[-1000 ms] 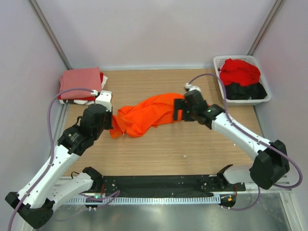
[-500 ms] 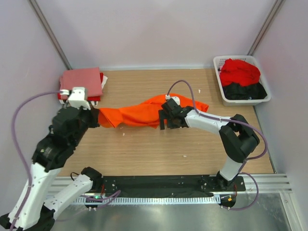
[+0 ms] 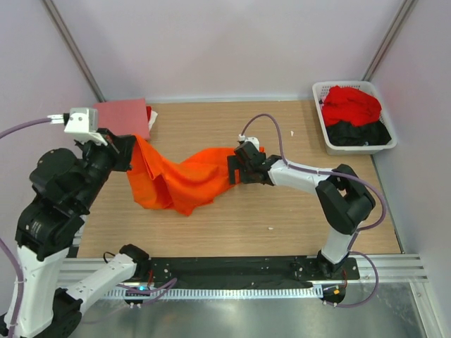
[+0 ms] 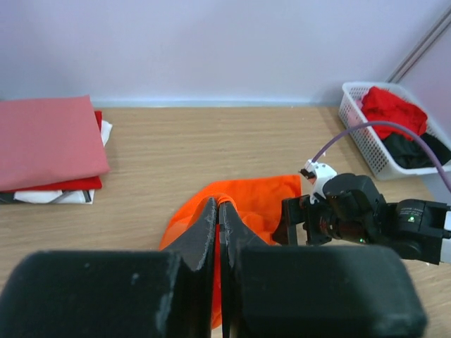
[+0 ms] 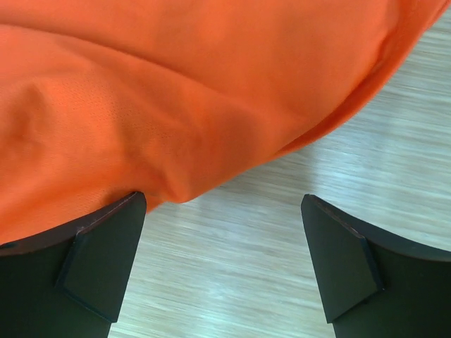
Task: Fold and stack the t-shirts
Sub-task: Flatten the tshirt out
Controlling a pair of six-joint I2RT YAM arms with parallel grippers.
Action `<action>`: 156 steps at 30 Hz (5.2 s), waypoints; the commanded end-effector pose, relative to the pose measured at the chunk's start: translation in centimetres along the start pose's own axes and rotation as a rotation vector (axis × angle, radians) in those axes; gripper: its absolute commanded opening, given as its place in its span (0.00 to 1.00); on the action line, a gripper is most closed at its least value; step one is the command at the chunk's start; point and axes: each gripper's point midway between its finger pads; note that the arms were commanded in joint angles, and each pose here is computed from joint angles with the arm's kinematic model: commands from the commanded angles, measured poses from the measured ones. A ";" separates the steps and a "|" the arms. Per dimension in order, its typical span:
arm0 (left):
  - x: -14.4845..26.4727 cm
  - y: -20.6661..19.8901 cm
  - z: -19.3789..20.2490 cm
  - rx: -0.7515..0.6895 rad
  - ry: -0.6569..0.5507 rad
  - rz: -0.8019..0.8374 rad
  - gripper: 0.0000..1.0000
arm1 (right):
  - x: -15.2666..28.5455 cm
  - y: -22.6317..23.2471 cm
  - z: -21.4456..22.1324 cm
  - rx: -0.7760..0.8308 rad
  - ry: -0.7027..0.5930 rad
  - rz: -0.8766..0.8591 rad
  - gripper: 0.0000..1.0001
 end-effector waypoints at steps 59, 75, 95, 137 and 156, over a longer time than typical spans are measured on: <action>-9.5 2.9 -5.7 0.056 -0.008 -0.203 0.00 | 1.8 23.7 4.6 0.369 -0.233 -0.300 0.83; -9.5 2.9 -5.7 0.058 -0.008 -0.201 0.00 | -2.0 21.4 4.5 0.336 -0.315 -0.121 0.43; -8.3 3.3 -3.9 0.020 0.025 -0.207 0.00 | 11.6 12.0 -2.0 0.295 -0.476 -0.015 0.01; 4.2 -6.3 -12.2 -0.124 -0.309 0.404 0.00 | 41.7 -8.9 -12.8 0.049 -0.899 -0.095 0.01; -33.7 3.5 17.3 0.109 0.673 -0.075 1.00 | 7.4 -17.1 -24.7 -0.271 -0.266 0.358 1.00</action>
Point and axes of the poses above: each gripper's point midway between its finger pads, its own x axis back along the fingers, its own y axis along the line the jaws close on, z = x × y, and after that the axes turned 9 degrees about -x, right-handed
